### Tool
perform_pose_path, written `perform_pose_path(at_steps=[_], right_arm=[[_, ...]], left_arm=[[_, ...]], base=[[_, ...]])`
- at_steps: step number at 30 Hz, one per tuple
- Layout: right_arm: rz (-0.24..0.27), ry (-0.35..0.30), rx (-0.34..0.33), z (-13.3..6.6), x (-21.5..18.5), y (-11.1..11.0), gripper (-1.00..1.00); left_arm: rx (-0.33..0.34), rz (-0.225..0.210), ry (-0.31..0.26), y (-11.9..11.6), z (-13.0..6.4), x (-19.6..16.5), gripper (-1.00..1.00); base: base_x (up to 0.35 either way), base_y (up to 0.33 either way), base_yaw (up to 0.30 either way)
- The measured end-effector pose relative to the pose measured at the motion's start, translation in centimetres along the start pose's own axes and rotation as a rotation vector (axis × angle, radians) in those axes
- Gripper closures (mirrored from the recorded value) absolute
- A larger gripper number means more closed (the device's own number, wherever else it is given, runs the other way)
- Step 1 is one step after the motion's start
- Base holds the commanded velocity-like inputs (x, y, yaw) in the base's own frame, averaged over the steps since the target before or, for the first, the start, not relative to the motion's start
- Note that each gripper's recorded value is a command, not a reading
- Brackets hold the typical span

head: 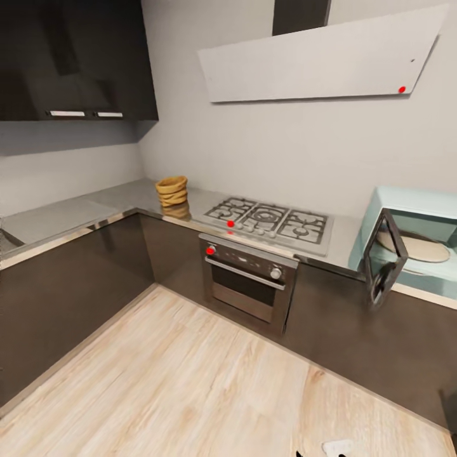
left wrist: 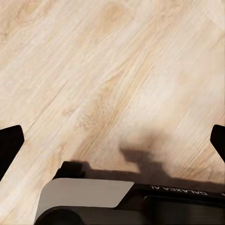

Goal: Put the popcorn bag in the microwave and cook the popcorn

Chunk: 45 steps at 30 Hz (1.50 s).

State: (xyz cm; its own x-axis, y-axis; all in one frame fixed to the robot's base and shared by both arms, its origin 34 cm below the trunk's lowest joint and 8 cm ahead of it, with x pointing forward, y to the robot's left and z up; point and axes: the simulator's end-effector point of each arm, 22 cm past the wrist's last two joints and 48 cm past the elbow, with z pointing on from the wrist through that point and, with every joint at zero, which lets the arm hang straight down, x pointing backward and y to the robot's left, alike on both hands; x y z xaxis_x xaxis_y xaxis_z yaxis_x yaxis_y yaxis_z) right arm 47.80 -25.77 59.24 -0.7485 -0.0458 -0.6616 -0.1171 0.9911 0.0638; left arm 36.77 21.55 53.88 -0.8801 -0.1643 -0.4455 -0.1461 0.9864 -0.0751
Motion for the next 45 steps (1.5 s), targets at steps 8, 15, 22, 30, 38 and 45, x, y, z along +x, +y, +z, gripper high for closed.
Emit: perform_pose_path(at_steps=[8, 15, 22, 30, 38, 45], right_arm=[[0.000, 0.000, 0.000, -0.9, -0.6, 0.1, -1.00], [0.000, -0.003, 0.000, -1.6, -1.2, 0.2, -1.00], [0.000, -0.002, 0.000, -2.4, -1.7, 0.3, -1.00], [-0.001, -0.002, -0.001, -3.2, -2.2, 0.4, -1.00], [-0.001, -0.001, -0.001, -3.5, -2.4, 0.4, -1.00], [-0.001, -0.001, -0.002, -4.2, -2.8, 0.5, -1.00]], left_arm=[[0.000, 0.000, 0.000, -0.1, -1.0, -0.4, -1.00], [0.000, 0.000, 0.000, -0.1, -1.9, -0.7, -1.00], [0.001, 0.000, 0.001, -0.2, -2.7, -1.0, -1.00], [0.000, 0.000, 0.001, -0.2, -3.7, -1.3, -1.00], [0.002, 0.001, 0.003, -0.4, -4.1, -1.3, -1.00], [0.000, 0.001, 0.002, -0.3, -4.8, -1.6, -1.00]], base=[[0.194, 0.321, 0.000], [0.194, 0.321, 0.000], [0.194, 0.321, 0.000], [0.195, 0.321, 0.000], [0.117, 0.154, 0.000], [0.002, 0.003, 0.000]])
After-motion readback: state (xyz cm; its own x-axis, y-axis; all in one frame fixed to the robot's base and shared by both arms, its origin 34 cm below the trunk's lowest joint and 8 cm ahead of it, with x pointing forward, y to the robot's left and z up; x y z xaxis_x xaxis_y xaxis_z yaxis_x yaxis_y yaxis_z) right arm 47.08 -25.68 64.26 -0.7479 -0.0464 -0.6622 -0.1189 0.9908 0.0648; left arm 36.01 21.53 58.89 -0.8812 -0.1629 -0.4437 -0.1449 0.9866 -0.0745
